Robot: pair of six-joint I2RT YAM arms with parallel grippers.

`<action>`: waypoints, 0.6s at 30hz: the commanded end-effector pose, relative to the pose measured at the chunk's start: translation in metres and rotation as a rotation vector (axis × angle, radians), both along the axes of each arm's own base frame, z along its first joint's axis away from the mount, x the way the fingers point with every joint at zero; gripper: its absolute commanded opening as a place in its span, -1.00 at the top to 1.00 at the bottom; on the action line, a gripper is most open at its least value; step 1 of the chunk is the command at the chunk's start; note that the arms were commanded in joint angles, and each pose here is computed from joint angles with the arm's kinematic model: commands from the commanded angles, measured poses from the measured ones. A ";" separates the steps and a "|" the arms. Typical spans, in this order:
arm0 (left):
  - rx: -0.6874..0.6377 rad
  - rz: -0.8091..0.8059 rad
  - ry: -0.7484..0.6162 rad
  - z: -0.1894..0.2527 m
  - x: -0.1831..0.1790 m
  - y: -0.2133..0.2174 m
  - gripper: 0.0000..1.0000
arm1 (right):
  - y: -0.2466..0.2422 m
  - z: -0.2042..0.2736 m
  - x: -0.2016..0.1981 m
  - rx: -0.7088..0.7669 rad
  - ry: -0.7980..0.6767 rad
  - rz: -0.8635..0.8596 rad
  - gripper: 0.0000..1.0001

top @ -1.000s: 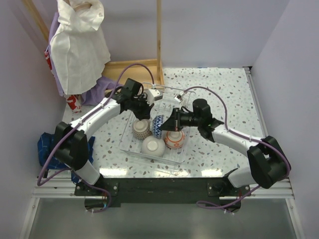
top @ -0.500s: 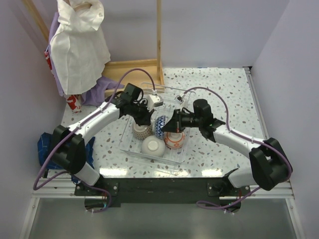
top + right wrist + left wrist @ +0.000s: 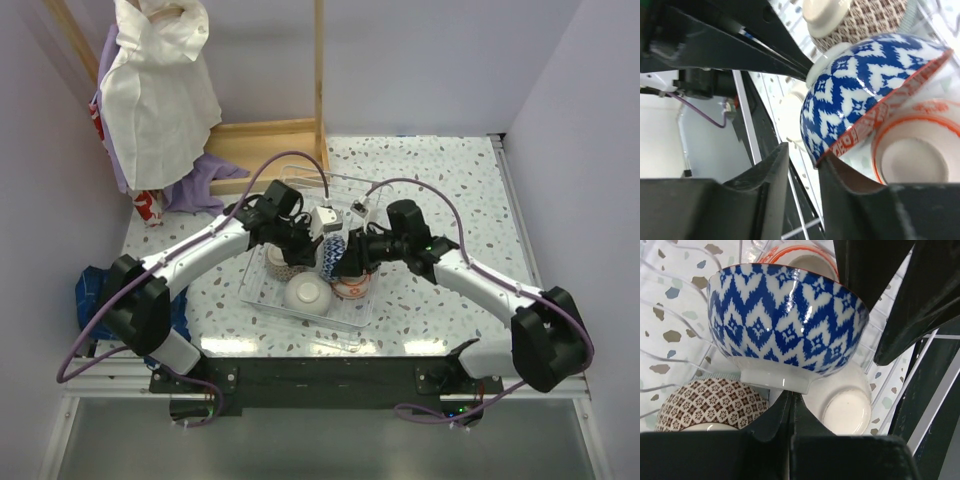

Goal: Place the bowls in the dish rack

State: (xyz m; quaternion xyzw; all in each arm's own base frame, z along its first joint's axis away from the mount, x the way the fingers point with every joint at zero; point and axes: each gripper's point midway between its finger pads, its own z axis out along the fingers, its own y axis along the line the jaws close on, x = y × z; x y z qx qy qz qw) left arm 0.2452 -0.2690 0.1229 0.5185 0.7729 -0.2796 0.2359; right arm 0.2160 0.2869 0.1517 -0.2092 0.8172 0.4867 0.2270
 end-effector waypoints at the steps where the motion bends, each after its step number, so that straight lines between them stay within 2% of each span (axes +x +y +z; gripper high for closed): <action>1: -0.090 -0.039 -0.028 0.019 0.000 -0.021 1.00 | -0.019 0.024 -0.009 -0.092 -0.137 0.031 0.19; 6: -0.116 -0.047 -0.026 0.021 0.002 -0.032 1.00 | -0.040 0.027 -0.018 -0.157 -0.212 0.013 0.04; 14: -0.136 -0.064 -0.008 0.016 0.006 -0.050 1.00 | -0.048 0.028 -0.020 -0.192 -0.228 -0.008 0.03; 18: -0.159 -0.056 -0.037 0.031 0.012 -0.056 1.00 | -0.049 0.034 -0.017 -0.188 -0.248 -0.023 0.03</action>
